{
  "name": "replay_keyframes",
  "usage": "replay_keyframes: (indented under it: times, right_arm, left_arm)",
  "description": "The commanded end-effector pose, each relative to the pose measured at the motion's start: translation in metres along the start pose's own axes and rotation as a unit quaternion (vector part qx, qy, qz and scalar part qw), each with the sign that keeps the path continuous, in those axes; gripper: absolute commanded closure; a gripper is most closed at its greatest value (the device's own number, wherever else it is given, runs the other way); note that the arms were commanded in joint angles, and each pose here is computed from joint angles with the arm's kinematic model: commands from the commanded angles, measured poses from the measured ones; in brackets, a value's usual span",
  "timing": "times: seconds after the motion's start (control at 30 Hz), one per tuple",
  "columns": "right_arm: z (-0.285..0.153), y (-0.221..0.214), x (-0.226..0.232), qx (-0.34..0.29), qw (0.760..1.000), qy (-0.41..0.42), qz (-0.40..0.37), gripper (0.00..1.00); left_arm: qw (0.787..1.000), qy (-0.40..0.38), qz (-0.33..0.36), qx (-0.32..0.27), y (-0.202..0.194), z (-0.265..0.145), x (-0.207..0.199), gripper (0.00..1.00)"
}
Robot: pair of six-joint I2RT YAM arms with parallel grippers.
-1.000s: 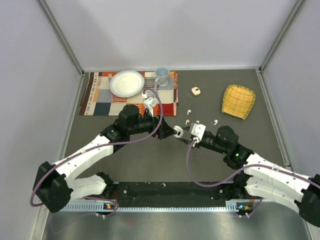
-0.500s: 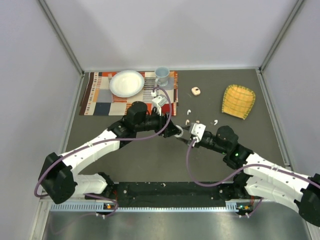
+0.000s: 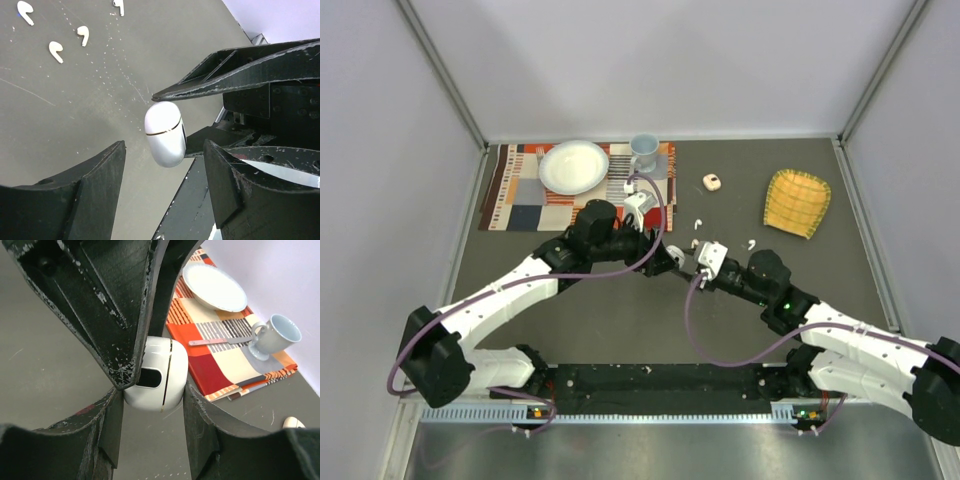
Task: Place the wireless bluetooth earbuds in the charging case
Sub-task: Pass from the right arm to the left
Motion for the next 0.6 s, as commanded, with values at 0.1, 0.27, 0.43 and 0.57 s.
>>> replay_keyframes:
  times: [0.1, 0.27, 0.43, 0.57]
  right_arm:
    - [0.0045, 0.0213, -0.0076, -0.043, 0.999, -0.017, -0.006, 1.0]
    - [0.0046, 0.0207, -0.0047, -0.044, 0.999, -0.008, -0.01, 1.0]
    - [0.0045, 0.0196, -0.003, -0.044, 0.999, -0.003, -0.01, 1.0]
    - [0.0042, 0.0195, -0.0028, -0.043, 0.999, -0.002, -0.012, 1.0]
  left_arm:
    - [1.0, 0.005, 0.01, -0.005, 0.0115, 0.0039, -0.0025, 0.4]
    - [1.0, 0.006, 0.009, -0.009, 0.0139, 0.0056, -0.0021, 0.41]
    - [1.0, 0.003, 0.008, -0.017, 0.0168, 0.006, -0.0035, 0.43]
    - [1.0, -0.002, 0.009, -0.022, 0.0181, 0.0059, -0.0051, 0.47]
Point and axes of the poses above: each gripper's point midway between its finger pads, its own z axis out along the fingers, its own x axis along the line the jaws close on, y = z × x, the point moved 3 cm from there along -z, back along the fingers, and after that the axes turned 2 degrees about -z, right-handed, at the moved point
